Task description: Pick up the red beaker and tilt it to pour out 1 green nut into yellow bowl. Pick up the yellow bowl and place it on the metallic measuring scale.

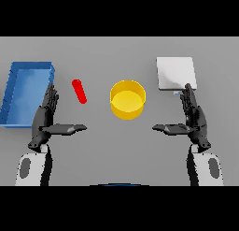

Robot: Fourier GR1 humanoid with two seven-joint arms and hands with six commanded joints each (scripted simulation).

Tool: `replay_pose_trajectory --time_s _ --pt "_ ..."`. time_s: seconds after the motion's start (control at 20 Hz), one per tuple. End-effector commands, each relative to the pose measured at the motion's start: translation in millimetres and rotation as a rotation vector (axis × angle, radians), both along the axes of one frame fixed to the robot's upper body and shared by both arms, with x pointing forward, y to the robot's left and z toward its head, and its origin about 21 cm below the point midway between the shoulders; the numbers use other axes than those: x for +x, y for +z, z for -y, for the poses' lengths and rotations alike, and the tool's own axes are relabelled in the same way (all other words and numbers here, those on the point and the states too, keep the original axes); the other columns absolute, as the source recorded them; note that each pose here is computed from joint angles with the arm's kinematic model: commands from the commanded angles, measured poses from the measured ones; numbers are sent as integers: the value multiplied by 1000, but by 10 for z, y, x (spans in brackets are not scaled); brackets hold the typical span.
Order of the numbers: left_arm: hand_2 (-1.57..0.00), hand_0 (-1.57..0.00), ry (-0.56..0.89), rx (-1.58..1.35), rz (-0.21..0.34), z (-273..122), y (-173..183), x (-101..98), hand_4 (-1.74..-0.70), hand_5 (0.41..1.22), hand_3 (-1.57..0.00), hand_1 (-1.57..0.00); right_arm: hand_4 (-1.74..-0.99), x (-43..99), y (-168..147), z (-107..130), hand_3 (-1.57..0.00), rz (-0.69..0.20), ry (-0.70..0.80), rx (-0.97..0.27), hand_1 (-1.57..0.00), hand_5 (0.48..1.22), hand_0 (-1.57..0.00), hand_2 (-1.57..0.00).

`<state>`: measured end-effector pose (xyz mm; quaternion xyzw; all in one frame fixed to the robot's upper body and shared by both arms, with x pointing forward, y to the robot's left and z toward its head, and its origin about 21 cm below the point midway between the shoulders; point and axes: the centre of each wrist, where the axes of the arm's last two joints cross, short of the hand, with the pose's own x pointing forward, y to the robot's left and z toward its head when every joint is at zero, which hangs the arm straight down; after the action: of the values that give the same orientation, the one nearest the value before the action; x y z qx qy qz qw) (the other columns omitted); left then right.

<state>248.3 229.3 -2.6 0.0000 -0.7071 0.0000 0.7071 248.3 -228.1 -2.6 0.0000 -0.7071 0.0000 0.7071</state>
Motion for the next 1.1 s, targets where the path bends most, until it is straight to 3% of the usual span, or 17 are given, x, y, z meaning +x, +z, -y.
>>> replay_pose_trajectory --time_s 0.0,0.25,0.3,0.4,0.6,0.65,0.8,1.05 --pt "1 1 1 0 0 -5 1 1 -1093 623 1 1 -1128 0 0 -1 1 0 -1 1 1 660 1 1" --pt "1 1 4 0 -5 -64 -17 4 -1093 623 1 1 -1128 -6 -19 -4 1 -2 1 0 1 660 1 1" --pt "1 1 -14 71 45 -65 22 -120 -1093 623 1 1 -1128 -102 7 -19 1 103 21 -130 1 660 1 1" --pt "1 1 -37 141 75 26 84 -238 -1094 618 1 1 -1127 -206 27 -126 1 165 51 -256 1 664 1 1" --pt "1 1 -33 185 23 7 117 -282 -1096 616 1 1 -1112 -294 34 -159 1 159 56 -309 1 659 1 1" --pt "1 1 -35 193 -6 36 83 -257 -1094 613 1 1 -1120 -280 49 -145 1 158 57 -300 1 660 1 1" --pt "1 1 -51 211 7 90 37 -170 -1095 617 1 1 -1127 -279 59 -148 1 149 50 -292 1 652 1 1" --pt "1 1 -53 218 20 181 -87 165 -1147 636 1 1 -1182 -275 96 -148 1 160 57 -244 1 655 1 1"
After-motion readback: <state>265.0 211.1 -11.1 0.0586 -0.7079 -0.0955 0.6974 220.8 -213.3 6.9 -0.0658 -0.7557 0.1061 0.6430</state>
